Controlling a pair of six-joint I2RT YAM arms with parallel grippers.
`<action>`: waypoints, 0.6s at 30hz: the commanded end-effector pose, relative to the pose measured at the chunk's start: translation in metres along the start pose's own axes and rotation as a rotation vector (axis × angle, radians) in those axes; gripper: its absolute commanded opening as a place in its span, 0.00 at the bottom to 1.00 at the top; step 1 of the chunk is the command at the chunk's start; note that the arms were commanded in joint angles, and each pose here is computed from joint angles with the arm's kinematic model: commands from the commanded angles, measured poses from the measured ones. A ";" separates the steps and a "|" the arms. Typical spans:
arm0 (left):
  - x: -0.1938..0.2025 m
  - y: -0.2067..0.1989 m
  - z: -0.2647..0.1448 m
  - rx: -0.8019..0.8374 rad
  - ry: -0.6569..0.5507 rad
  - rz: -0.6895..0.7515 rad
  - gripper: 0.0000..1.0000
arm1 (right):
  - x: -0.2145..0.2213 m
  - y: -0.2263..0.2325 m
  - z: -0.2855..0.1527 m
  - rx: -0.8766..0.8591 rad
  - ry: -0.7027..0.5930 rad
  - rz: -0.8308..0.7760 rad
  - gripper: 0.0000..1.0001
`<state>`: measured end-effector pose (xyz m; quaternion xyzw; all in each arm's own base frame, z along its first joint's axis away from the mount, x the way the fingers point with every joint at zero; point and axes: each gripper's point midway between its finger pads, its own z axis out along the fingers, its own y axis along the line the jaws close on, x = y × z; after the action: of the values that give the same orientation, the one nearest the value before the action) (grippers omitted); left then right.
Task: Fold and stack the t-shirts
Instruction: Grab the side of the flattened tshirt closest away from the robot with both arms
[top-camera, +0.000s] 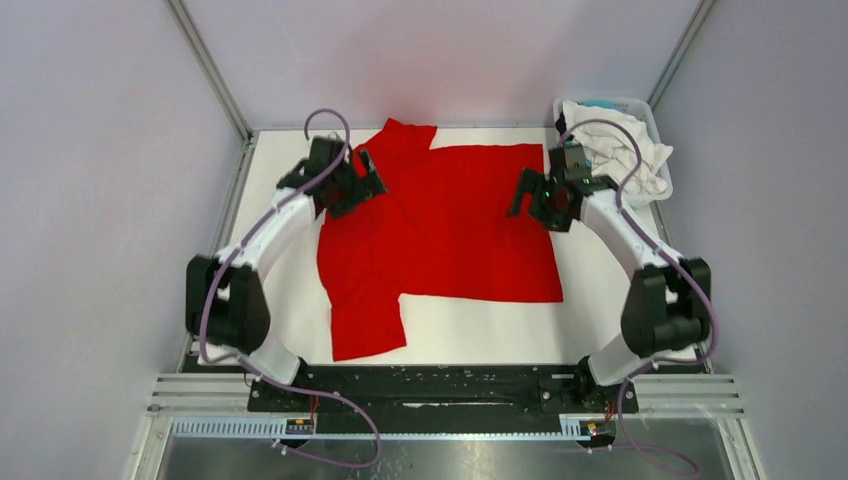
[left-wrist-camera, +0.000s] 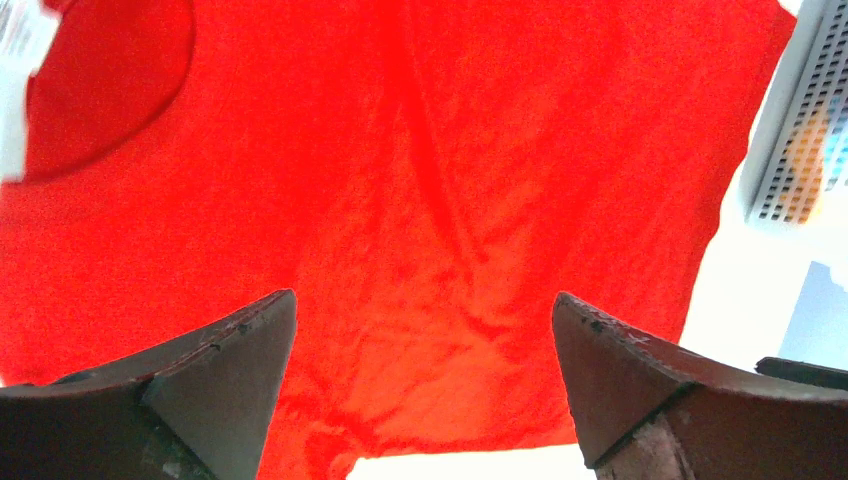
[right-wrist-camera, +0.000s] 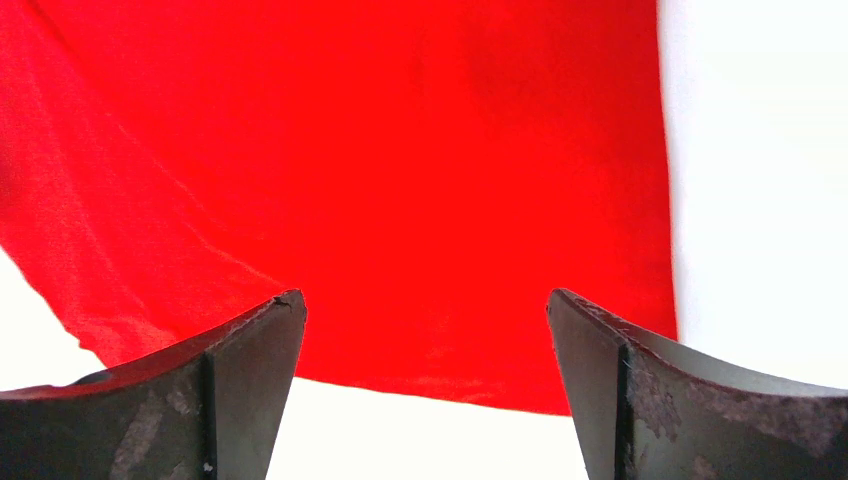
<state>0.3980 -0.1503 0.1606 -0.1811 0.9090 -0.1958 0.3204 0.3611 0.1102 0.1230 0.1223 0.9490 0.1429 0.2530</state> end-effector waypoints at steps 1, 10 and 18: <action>0.074 0.053 -0.015 -0.167 0.037 0.064 0.98 | 0.019 -0.020 0.003 0.036 -0.040 0.030 1.00; 0.191 0.140 -0.097 -0.371 0.117 0.072 0.83 | 0.039 -0.020 0.001 -0.013 -0.036 0.069 1.00; 0.261 0.172 -0.113 -0.432 0.280 0.041 0.57 | 0.038 -0.025 -0.003 0.013 -0.057 0.055 1.00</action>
<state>0.1167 -0.0999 0.0393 -0.1607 0.9702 -0.0343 0.1783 0.3175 0.1013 0.0911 0.1508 0.9458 0.1442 0.2487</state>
